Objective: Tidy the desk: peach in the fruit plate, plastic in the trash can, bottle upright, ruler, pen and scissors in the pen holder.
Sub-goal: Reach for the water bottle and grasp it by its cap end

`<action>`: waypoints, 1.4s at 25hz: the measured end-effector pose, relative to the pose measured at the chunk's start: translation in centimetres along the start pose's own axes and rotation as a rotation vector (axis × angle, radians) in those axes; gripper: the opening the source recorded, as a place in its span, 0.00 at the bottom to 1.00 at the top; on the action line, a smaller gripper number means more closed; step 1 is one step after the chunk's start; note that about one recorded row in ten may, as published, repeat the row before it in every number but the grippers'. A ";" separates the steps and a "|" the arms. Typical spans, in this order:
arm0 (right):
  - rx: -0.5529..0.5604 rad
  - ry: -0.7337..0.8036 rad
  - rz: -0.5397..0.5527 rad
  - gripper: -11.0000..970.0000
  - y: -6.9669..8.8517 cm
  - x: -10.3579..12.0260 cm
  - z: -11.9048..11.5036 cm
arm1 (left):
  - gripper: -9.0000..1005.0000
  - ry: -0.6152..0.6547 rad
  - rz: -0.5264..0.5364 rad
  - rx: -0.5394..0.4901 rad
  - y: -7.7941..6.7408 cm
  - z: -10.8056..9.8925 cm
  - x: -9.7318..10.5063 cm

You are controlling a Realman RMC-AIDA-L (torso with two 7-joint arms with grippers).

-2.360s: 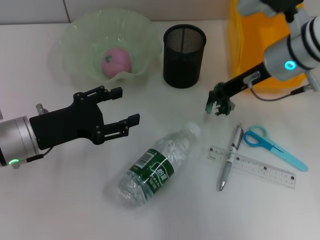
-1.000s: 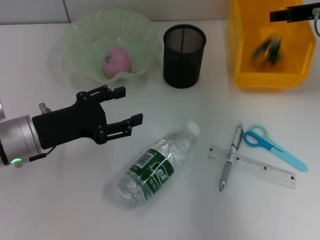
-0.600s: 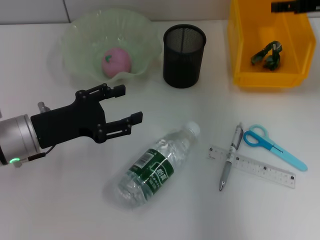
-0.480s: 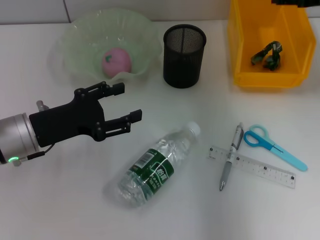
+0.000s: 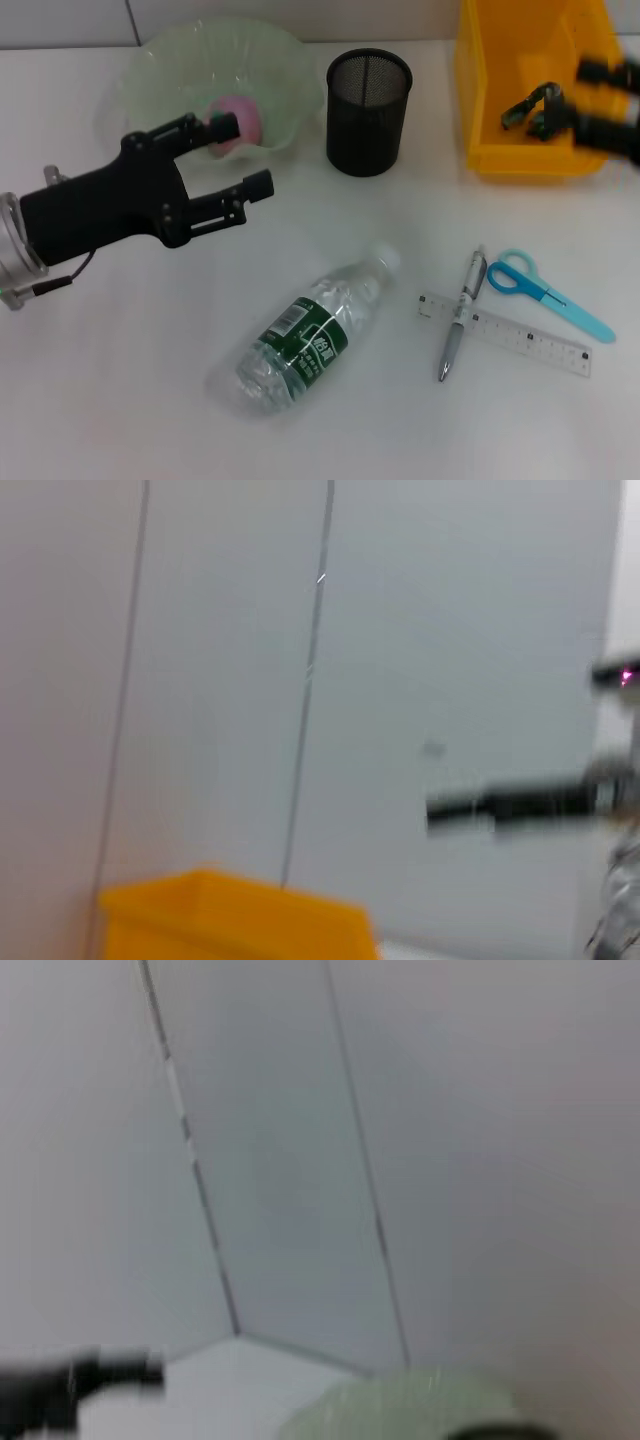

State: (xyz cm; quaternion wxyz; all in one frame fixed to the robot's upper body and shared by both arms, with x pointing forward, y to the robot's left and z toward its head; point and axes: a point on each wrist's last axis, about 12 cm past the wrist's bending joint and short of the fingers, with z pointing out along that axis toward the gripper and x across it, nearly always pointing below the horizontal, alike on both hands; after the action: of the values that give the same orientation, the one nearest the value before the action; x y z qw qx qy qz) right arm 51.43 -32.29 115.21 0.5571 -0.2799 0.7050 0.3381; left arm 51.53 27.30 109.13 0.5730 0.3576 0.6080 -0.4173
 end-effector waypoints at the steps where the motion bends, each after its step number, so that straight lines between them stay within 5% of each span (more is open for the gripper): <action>1: -0.006 0.009 0.003 0.82 0.0 1.0 -0.6 | 0.73 -0.020 -0.003 0.016 -0.1 0.1 -0.5; 5: -0.015 0.035 0.022 0.82 0.3 4.6 -2.6 | 0.73 -0.040 -0.070 0.051 0.2 0.6 -2.3; 11: 0.013 0.092 0.006 0.82 0.4 7.2 -4.5 | 0.73 0.122 -0.165 0.061 0.6 4.1 -5.2; 18: 0.008 0.184 0.001 0.82 0.4 8.2 -4.8 | 0.72 0.452 -0.142 -0.024 -2.0 10.1 -6.7; 23: 0.029 0.201 -0.002 0.82 0.2 8.5 -4.9 | 0.72 0.507 -0.136 -0.030 -2.8 11.2 -7.1; 24: 0.037 0.203 -0.001 0.82 0.1 8.6 -4.8 | 0.72 0.641 -0.108 -0.050 -4.6 14.1 -7.7; 27: 0.041 0.203 -0.001 0.82 0.1 8.6 -4.7 | 0.72 0.782 -0.075 -0.105 -5.5 16.7 -7.3; 35: 0.028 0.205 -0.022 0.82 0.2 8.7 -4.4 | 0.71 0.868 -0.058 -0.143 -5.4 18.6 -5.7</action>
State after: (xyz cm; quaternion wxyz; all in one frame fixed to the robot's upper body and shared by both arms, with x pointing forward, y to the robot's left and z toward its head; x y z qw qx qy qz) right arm 46.72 -35.80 107.44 0.4895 -0.3132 0.7598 0.2915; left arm 54.53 8.37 115.46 0.2757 0.4420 0.8295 -0.2015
